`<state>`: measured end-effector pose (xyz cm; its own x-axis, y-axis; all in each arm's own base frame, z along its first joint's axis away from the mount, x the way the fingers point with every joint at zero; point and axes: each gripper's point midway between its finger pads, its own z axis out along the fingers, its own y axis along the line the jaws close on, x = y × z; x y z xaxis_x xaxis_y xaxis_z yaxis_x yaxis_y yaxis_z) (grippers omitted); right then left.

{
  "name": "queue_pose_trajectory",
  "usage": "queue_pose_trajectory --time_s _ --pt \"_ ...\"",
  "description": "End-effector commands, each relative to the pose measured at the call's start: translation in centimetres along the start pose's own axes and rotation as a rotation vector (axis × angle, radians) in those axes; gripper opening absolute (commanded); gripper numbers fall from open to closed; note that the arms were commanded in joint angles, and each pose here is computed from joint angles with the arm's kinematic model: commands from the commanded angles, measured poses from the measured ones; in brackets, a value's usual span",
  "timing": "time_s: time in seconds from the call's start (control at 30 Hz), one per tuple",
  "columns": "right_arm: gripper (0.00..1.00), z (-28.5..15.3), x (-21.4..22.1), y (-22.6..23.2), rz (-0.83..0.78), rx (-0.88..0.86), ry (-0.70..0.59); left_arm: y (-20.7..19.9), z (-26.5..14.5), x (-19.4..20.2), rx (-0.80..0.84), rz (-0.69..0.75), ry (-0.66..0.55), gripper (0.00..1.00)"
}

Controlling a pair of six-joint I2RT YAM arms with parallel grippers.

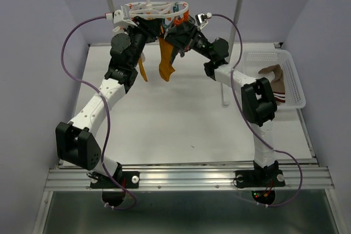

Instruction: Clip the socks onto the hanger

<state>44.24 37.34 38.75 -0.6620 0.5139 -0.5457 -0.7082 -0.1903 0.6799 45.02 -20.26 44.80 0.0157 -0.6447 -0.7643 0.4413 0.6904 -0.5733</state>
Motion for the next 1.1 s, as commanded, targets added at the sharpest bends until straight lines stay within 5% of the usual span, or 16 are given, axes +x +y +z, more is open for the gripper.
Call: queue_pose_trajectory --time_s 0.0,0.4,1.07 --pt "0.13 0.5 -2.5 -0.8 0.016 0.080 -0.074 -2.1 0.0 -2.5 0.073 0.018 -0.075 0.00" --pt "0.13 0.6 -3.5 0.5 0.129 0.016 -0.130 -1.5 0.7 -2.1 0.061 0.044 -0.083 0.00" --pt "0.14 0.3 -1.6 2.2 0.306 -0.049 -0.001 -1.5 1.4 -2.0 0.092 0.046 -0.129 0.00"
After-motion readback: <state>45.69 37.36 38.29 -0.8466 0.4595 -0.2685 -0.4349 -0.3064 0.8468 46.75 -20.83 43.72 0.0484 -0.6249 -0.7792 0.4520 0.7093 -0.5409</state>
